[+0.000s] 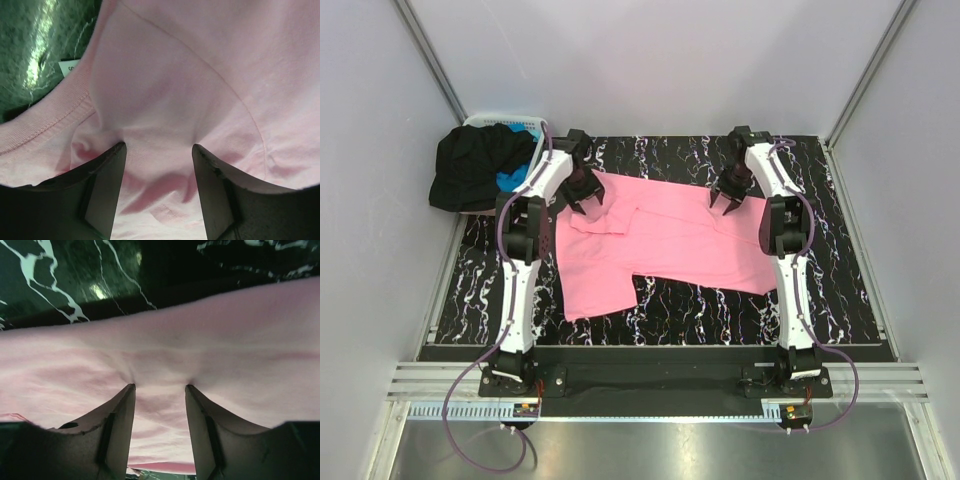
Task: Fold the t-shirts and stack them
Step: Fold the tshirt
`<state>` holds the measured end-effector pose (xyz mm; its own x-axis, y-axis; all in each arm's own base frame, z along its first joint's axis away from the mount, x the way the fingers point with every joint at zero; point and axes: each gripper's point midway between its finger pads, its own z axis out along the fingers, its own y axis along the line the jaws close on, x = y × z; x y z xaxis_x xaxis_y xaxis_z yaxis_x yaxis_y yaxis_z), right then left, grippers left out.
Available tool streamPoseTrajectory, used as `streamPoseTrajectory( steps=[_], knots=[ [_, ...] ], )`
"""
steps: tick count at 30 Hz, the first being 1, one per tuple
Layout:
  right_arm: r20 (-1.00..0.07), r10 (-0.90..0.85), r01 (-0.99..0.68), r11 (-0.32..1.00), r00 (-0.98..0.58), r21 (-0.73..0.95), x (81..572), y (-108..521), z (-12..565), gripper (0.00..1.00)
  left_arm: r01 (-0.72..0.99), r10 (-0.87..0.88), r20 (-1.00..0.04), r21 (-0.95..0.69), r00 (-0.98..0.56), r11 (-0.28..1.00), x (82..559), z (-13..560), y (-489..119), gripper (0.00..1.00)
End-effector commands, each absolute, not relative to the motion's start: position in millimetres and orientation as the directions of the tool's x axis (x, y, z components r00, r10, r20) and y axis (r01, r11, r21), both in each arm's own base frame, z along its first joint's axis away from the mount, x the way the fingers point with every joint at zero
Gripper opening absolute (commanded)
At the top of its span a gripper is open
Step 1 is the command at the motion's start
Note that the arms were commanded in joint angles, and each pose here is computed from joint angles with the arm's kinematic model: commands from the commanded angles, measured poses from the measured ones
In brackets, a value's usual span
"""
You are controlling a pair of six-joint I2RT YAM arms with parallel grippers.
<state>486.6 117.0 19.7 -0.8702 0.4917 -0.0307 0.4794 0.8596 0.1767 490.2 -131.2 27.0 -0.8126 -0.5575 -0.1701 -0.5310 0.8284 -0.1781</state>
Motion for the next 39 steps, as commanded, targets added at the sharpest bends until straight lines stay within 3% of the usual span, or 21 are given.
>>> streamPoseTrajectory(
  steps=[1,11,22,31,38,39],
  knots=[
    [-0.032,0.506,0.485,0.84,-0.862,0.244,501,113,30,0.52,-0.553,-0.583,-0.181,-0.19,-0.792,0.811,503,25,-124,0.61],
    [-0.079,0.512,0.488,0.847,-0.855,0.211,514,81,21,0.53,-0.55,-0.594,-0.181,-0.241,-0.784,0.8,526,16,-124,0.61],
    [-0.156,0.481,0.376,0.816,-0.863,0.439,559,86,43,0.55,-0.516,-0.604,-0.192,-0.362,-0.774,0.776,553,18,-130,0.63],
    [-0.389,0.422,0.183,0.834,-0.818,0.521,586,89,129,0.55,-0.315,-0.548,-0.378,-0.524,-0.746,0.791,579,82,-142,0.72],
    [-0.556,0.473,0.321,0.879,-0.683,0.353,568,42,192,0.53,-0.188,-0.533,-0.509,-0.58,-0.677,0.793,570,139,-141,0.77],
    [-0.531,0.483,0.365,0.875,-0.696,0.316,557,36,177,0.53,-0.162,-0.536,-0.534,-0.592,-0.654,0.789,566,161,-141,0.77]
  ],
)
